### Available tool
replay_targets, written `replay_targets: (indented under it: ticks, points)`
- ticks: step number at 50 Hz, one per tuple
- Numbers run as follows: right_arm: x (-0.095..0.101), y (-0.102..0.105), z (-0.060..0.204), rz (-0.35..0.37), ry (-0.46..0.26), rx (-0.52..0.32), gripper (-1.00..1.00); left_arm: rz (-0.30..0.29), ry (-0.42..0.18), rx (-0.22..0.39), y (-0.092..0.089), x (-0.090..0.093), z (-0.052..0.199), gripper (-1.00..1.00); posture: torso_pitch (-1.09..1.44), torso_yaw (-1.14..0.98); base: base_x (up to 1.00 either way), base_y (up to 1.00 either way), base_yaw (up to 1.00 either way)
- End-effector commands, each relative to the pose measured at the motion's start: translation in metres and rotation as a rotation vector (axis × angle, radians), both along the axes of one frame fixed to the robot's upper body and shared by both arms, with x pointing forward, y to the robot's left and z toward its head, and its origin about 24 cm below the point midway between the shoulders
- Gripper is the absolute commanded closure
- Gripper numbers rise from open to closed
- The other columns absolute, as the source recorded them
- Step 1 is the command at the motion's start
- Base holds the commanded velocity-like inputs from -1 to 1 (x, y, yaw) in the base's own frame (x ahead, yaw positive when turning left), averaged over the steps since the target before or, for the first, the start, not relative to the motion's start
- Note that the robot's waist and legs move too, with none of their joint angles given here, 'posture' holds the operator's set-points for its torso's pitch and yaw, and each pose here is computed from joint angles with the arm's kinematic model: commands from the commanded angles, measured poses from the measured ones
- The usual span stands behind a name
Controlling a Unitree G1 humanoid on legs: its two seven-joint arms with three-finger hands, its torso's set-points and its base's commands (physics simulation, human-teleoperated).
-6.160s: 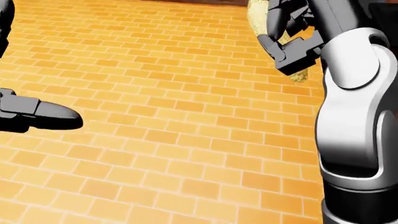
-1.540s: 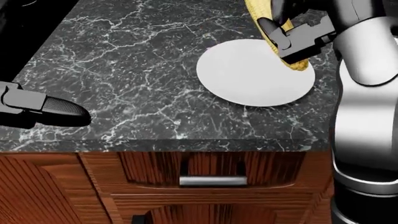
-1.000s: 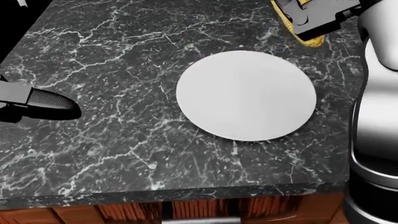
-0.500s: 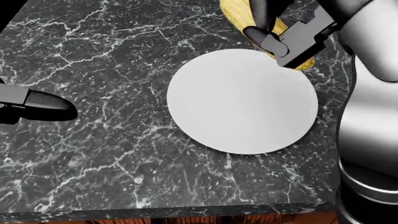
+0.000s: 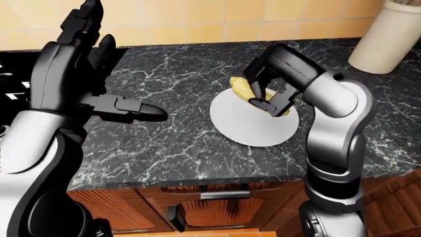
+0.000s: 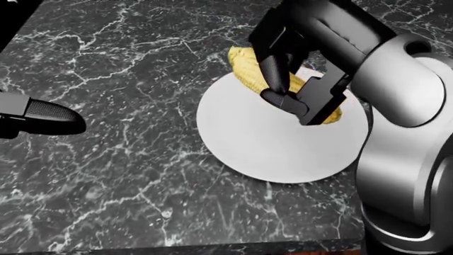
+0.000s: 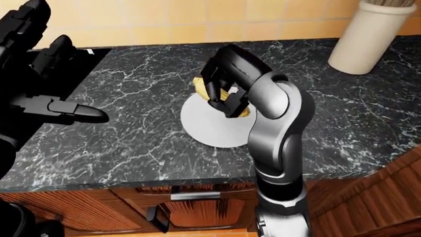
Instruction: Pick the corn from the oven and place it on the plate on the counter.
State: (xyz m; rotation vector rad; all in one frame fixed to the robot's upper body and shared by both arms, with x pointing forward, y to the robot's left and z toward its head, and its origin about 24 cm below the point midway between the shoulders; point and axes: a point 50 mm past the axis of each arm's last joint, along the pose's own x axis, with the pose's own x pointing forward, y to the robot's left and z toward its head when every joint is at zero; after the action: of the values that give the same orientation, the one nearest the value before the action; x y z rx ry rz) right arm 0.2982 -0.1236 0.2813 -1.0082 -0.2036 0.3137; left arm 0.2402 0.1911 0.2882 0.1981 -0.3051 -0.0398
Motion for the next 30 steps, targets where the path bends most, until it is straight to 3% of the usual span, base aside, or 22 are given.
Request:
replay_targets:
  ticks: [1,18,25,26,30]
  points:
    - [-0.006,0.000,0.014,-0.009,-0.091,-0.006,1.00,0.009,-0.072,0.007,0.001,-0.005,0.010,-1.00,0.00,0.00,0.00,0.00,0.00]
    - [0.013,-0.003,-0.006,-0.051,-0.066,-0.061,1.00,0.012,-0.073,0.015,-0.001,-0.004,0.009,-1.00,0.00,0.00,0.00,0.00,0.00]
    - [0.014,-0.001,-0.009,-0.039,-0.061,-0.074,0.77,0.013,-0.073,0.015,0.000,-0.004,0.009,-1.00,0.00,0.00,0.00,0.00,0.00]
    - [0.013,0.000,-0.010,-0.037,-0.059,-0.074,0.65,0.013,-0.074,0.014,0.000,-0.004,0.009,-1.00,0.00,0.00,0.00,0.00,0.00]
    - [0.017,0.003,-0.012,-0.035,-0.060,-0.083,0.61,0.013,-0.074,0.016,0.000,-0.004,0.010,-1.00,0.00,0.00,0.00,0.00,0.00]
